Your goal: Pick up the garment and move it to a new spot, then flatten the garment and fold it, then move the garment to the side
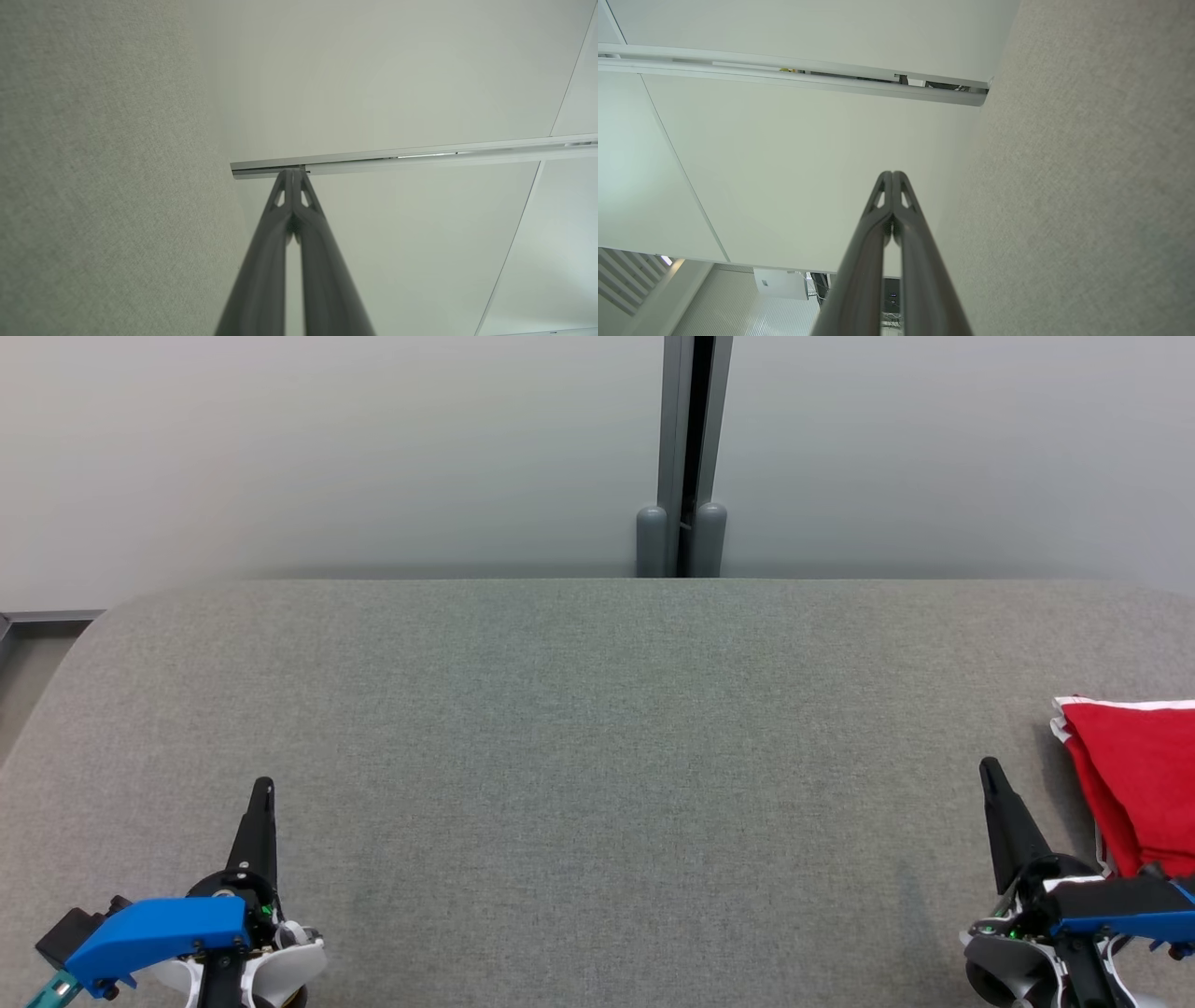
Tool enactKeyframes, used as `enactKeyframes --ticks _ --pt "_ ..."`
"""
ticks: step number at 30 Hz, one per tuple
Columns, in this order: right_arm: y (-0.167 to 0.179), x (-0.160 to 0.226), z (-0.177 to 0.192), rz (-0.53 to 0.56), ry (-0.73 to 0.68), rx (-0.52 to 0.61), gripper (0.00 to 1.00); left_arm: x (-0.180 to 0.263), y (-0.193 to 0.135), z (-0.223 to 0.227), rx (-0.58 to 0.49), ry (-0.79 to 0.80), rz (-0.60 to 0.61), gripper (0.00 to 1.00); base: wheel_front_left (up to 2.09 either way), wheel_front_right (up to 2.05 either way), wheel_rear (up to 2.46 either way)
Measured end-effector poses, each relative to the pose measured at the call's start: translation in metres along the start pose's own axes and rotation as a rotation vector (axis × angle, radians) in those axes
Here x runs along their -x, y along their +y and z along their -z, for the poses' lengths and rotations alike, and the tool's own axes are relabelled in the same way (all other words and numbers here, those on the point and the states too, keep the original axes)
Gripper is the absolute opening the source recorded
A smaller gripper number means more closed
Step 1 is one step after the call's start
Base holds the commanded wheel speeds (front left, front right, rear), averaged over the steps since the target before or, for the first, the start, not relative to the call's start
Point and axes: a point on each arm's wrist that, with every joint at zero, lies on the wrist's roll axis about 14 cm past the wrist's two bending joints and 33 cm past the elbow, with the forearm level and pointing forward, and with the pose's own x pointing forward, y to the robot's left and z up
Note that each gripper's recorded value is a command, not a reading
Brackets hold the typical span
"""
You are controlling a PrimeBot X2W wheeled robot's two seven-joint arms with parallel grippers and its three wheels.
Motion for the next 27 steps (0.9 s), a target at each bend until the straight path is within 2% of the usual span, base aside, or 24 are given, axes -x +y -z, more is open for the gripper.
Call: enactKeyframes --ticks 16,27 --pt "0.008 0.001 0.001 -0.031 0.011 -0.111 0.00 0.001 -0.012 -0.006 0.093 -0.011 0.046 0.00 0.00 0.00 0.00" --pt "0.008 0.001 0.000 -0.031 0.010 -0.111 0.00 0.001 -0.012 -0.006 0.093 -0.011 0.047 0.00 0.00 0.00 0.00"
